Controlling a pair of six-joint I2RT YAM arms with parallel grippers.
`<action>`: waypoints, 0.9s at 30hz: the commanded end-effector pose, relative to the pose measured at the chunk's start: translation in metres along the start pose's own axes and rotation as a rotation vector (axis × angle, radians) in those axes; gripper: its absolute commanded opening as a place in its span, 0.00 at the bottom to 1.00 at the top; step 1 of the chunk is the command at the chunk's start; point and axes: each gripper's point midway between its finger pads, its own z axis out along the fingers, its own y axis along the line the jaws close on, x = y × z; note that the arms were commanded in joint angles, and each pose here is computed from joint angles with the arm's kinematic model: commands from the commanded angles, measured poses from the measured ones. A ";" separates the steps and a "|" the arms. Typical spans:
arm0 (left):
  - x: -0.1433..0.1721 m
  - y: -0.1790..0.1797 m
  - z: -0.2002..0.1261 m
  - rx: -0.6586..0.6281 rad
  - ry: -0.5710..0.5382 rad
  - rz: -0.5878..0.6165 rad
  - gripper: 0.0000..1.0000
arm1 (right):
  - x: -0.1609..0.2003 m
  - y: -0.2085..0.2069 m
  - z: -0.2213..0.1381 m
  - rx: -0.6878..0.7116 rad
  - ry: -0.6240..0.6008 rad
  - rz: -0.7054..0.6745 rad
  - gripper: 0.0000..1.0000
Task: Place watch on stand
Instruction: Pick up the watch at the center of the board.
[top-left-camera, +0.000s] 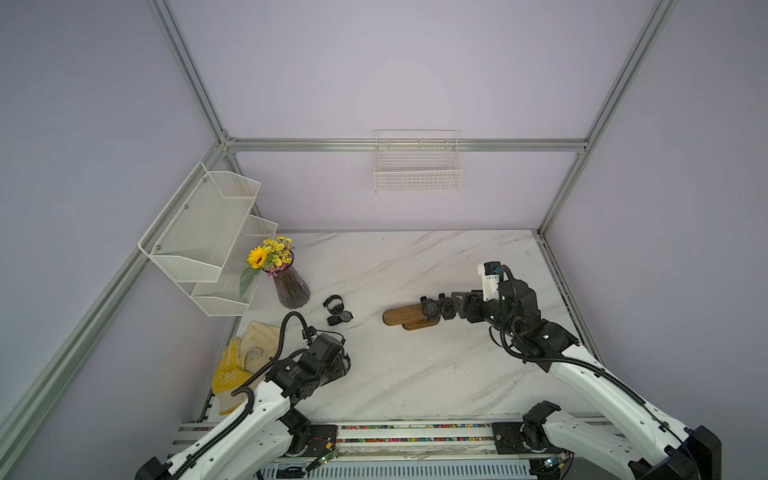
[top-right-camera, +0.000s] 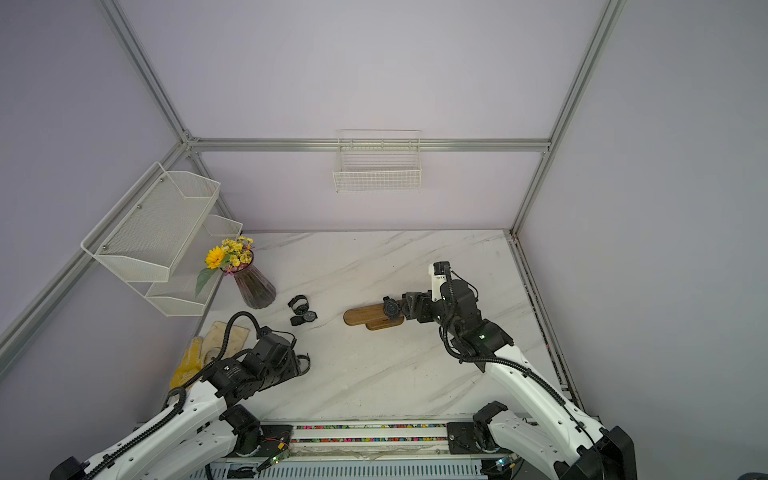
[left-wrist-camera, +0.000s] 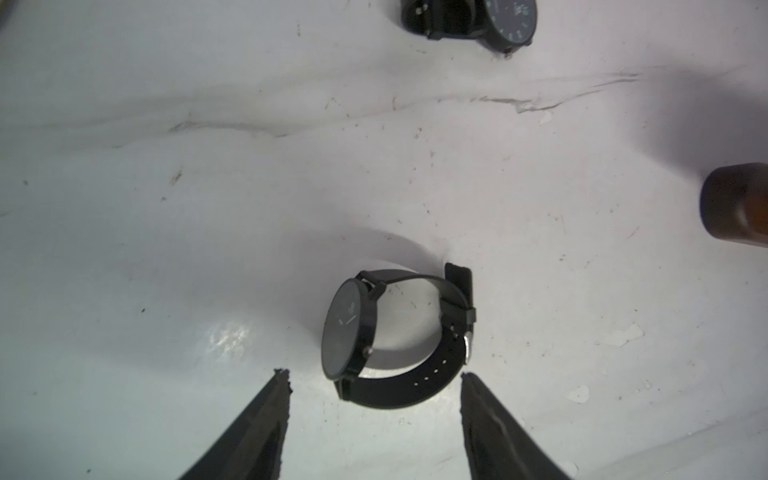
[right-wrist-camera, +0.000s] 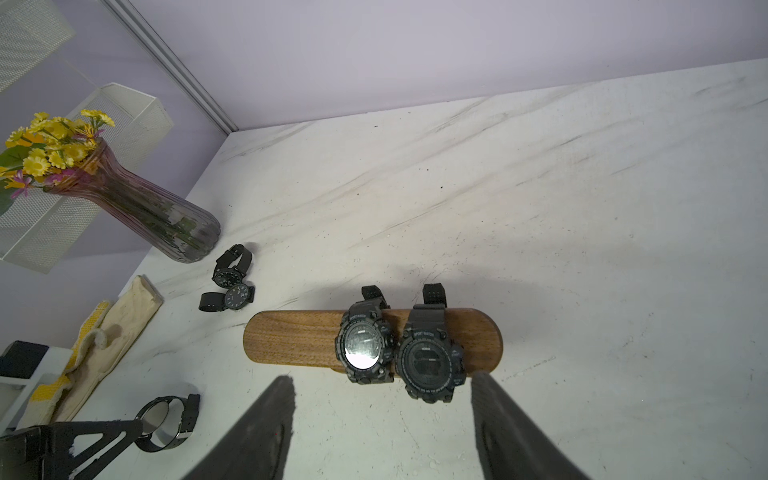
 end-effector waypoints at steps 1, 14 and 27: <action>0.008 0.017 0.009 -0.060 0.005 -0.052 0.61 | -0.009 0.005 -0.003 -0.020 -0.033 -0.001 0.69; 0.003 0.018 0.023 -0.114 -0.013 -0.017 0.39 | -0.008 0.008 -0.004 -0.035 -0.027 -0.003 0.69; -0.003 0.011 0.023 -0.120 -0.014 0.032 0.21 | -0.006 0.009 -0.004 -0.041 -0.019 0.004 0.69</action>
